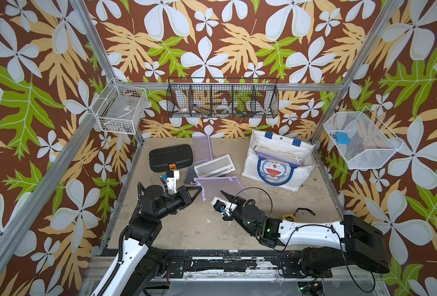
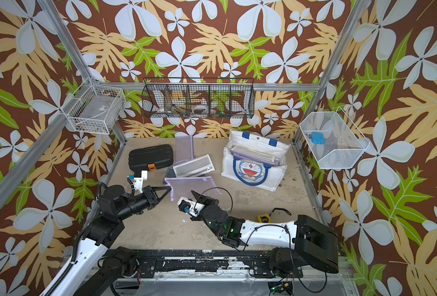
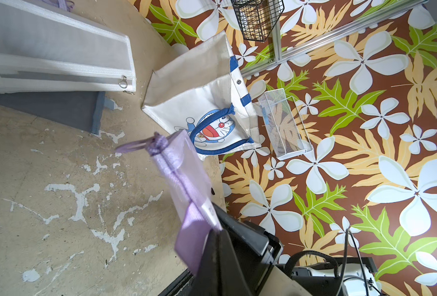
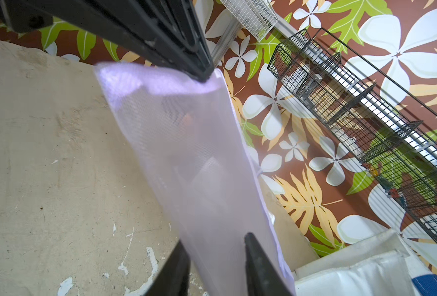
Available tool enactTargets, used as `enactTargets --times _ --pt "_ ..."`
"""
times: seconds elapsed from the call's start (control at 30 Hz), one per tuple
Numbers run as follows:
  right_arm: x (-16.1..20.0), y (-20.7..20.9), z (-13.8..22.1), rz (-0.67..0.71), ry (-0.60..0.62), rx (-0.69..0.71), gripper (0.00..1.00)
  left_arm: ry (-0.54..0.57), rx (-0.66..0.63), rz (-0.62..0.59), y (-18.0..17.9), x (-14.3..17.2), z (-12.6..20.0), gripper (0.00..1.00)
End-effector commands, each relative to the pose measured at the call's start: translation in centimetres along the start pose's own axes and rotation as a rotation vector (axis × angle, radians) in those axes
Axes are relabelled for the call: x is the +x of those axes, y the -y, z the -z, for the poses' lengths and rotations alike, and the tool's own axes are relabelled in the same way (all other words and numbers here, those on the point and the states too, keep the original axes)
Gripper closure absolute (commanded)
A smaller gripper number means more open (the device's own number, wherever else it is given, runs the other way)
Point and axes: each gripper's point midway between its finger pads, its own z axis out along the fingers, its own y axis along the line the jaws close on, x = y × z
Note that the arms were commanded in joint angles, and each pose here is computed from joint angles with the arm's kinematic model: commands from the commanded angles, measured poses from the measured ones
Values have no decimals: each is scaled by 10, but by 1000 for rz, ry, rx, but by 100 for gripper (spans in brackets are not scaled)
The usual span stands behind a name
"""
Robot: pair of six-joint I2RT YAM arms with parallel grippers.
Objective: Put the pencil pouch into the canvas bag
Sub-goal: Pick up the pencil case from the center of the board.
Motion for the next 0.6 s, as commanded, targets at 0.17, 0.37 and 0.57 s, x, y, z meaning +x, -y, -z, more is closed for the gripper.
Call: enactTargets --times 0.17,0.37,0.57 --pt "-3 10 1 8 -2 43 95 -6 15 2 -1 2 -2 100" --pt "15 15 6 43 -66 62 100 -16 62 -14 8 1 -4 54" --pt "32 63 27 -52 -82 134 100 5 54 -85 7 -6 -6 10"
